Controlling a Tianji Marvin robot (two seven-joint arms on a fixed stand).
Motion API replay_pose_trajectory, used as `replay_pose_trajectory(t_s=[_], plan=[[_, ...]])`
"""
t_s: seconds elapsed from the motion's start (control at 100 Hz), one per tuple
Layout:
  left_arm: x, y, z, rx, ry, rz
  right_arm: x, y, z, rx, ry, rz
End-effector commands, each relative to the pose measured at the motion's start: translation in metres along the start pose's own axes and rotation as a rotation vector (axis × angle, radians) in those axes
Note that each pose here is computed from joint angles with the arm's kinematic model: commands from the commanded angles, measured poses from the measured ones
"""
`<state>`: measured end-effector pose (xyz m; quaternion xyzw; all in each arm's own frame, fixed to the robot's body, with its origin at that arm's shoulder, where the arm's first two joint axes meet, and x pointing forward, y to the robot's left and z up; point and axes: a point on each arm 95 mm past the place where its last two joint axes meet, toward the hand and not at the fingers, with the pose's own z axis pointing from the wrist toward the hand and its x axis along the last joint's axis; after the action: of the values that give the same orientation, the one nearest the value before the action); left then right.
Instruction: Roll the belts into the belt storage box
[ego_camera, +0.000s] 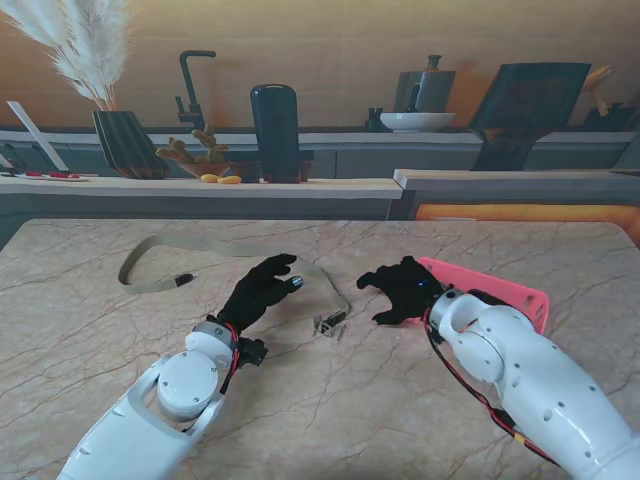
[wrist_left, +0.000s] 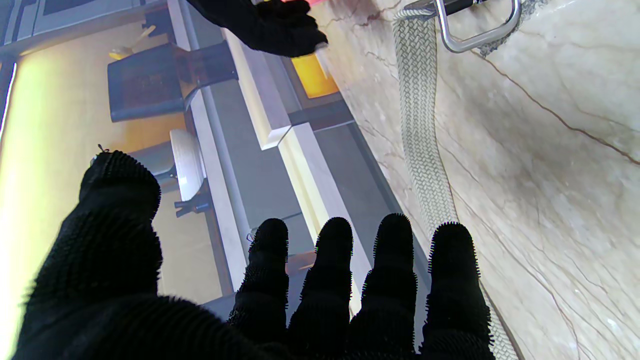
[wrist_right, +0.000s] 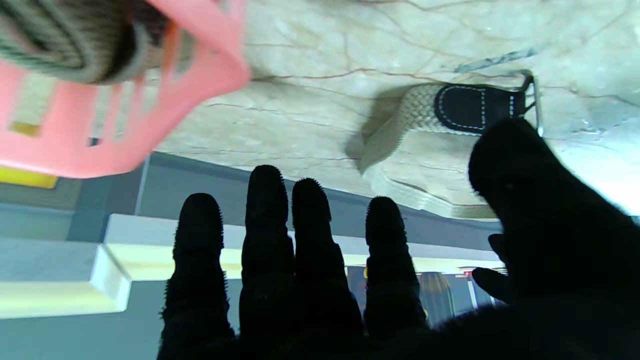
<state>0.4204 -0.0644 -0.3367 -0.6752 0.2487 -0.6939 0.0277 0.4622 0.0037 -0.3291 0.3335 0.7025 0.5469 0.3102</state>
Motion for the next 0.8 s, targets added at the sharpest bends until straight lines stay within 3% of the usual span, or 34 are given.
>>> replay_pose_trajectory(t_s=[0.0,0.4,0.79], plan=[[0.001,0.002,-0.002,0.003,0.004,-0.006,0.006,0.007,0.012,-0.022,0.024,-0.01],[0.001,0.001,-0.003,0.009,-0.001,-0.011,0.015,-0.008,0.048,0.078,0.076,0.029],[0.0,0.0,-0.002,0.014,-0.005,-0.017,0.017,-0.023,0.067,0.085,0.138,0.028]])
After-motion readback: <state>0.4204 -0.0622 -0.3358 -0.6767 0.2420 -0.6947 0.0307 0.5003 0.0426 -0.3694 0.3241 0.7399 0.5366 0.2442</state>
